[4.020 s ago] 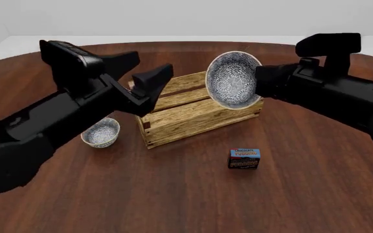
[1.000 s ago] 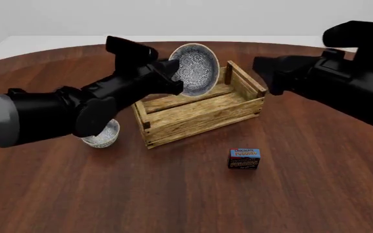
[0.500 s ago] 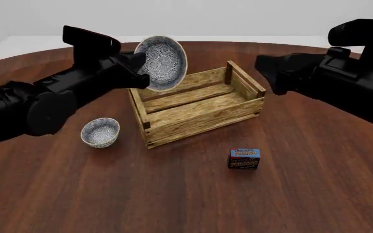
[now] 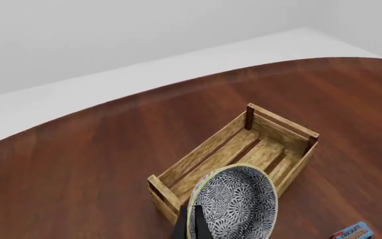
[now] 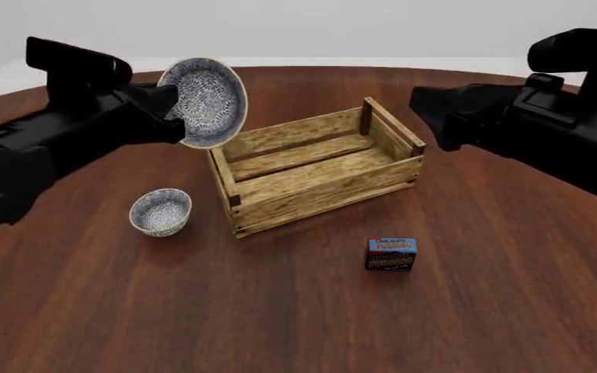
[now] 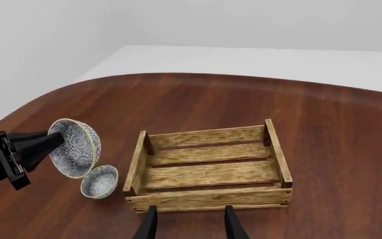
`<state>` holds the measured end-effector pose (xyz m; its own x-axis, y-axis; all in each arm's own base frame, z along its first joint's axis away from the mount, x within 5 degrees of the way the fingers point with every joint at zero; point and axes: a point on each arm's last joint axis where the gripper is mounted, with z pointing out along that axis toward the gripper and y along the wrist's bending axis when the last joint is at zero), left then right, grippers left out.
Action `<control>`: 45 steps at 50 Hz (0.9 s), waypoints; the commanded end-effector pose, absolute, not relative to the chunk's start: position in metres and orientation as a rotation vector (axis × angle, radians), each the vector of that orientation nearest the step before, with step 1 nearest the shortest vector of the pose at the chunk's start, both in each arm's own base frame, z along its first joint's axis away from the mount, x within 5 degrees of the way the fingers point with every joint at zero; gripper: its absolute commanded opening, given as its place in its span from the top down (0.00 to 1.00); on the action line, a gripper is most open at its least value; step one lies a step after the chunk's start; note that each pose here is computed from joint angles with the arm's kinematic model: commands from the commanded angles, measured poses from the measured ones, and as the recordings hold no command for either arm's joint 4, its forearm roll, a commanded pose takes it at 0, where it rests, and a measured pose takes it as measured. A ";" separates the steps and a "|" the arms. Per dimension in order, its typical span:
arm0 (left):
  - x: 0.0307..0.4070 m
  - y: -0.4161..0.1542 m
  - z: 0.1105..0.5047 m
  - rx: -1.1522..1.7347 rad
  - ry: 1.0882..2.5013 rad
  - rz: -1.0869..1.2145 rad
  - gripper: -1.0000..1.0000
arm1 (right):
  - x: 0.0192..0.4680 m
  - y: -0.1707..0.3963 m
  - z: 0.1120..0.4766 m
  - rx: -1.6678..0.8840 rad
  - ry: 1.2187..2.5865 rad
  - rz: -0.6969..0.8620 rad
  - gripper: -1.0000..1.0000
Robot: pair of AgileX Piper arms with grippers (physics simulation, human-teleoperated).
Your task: Stack the right bowl on the left bowl and place them in the tray.
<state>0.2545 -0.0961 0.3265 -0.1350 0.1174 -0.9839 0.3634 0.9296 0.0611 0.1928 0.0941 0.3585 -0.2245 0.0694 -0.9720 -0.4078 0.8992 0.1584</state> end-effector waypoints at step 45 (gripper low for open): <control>0.237 -0.044 0.306 0.215 1.933 -0.098 1.00 | 0.196 0.092 0.357 -0.244 1.751 0.440 0.00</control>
